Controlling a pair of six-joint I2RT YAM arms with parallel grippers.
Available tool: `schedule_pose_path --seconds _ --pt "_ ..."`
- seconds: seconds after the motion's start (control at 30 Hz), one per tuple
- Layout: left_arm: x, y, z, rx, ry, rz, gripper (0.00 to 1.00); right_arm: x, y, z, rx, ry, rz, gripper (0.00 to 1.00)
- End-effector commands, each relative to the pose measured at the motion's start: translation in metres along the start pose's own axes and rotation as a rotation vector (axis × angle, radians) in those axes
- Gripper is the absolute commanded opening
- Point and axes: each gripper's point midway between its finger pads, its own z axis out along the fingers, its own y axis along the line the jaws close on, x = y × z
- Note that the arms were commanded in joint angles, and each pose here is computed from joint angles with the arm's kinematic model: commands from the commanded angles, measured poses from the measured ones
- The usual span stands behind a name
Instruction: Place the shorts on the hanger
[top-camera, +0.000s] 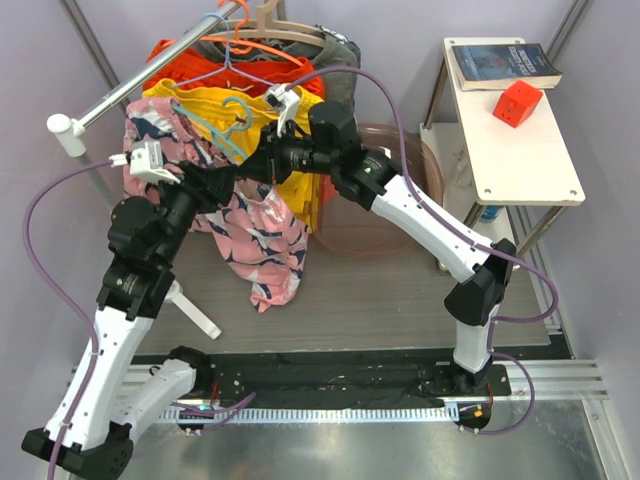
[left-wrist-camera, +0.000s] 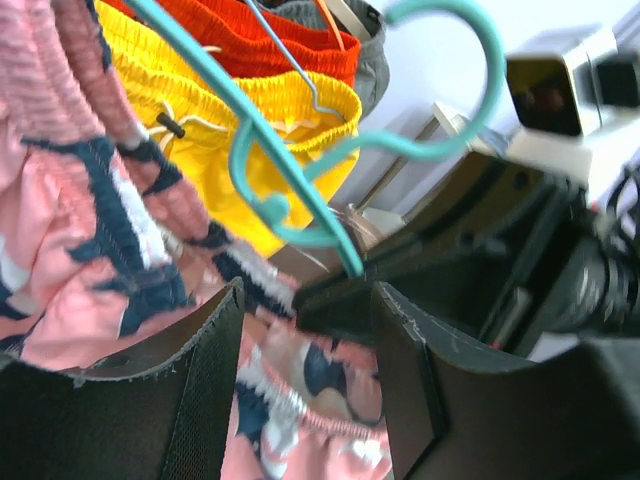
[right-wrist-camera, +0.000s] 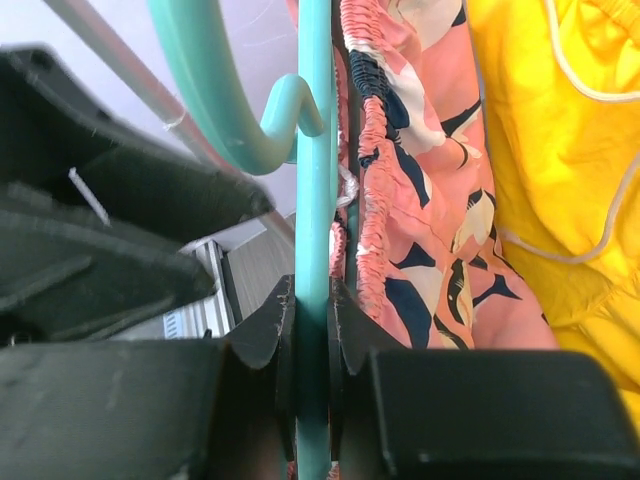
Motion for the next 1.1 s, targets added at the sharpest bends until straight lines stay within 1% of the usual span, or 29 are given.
schedule_pose_path --seconds 0.0,0.03,0.07,0.1,0.13,0.2,0.3,0.57,0.9,1.0,1.07 --pt "-0.003 -0.017 -0.032 0.127 -0.021 0.083 0.52 -0.063 0.024 -0.023 0.003 -0.193 0.006 0.01" --pt "0.001 -0.02 -0.036 0.147 -0.003 0.088 0.51 -0.062 0.025 -0.023 0.002 -0.192 0.022 0.01" --pt "0.01 -0.02 -0.039 0.163 0.026 0.092 0.47 -0.06 0.024 -0.021 0.003 -0.188 0.037 0.01" --pt "0.015 -0.027 -0.043 0.211 0.047 0.097 0.47 -0.059 0.026 -0.021 -0.002 -0.187 0.063 0.01" --pt "0.019 -0.028 -0.044 0.224 0.056 0.094 0.46 -0.058 0.027 -0.019 -0.007 -0.185 0.068 0.01" --pt "0.023 -0.029 -0.041 0.241 0.064 0.078 0.42 -0.056 0.032 -0.016 -0.02 -0.183 0.085 0.01" --pt "0.026 -0.032 -0.038 0.264 0.061 0.059 0.4 -0.054 0.039 -0.012 -0.029 -0.187 0.084 0.01" --pt "0.041 -0.035 -0.033 0.291 0.092 0.035 0.39 -0.056 0.048 -0.007 -0.008 -0.208 0.087 0.01" --pt "0.064 -0.03 -0.021 0.247 0.131 0.002 0.39 -0.057 0.051 -0.002 0.018 -0.237 0.118 0.01" --pt "0.065 -0.026 -0.015 0.219 0.128 -0.027 0.36 -0.057 0.05 -0.001 0.018 -0.238 0.123 0.01" --pt "0.063 -0.025 -0.012 0.207 0.118 -0.041 0.27 -0.058 0.052 -0.001 0.015 -0.238 0.122 0.01"
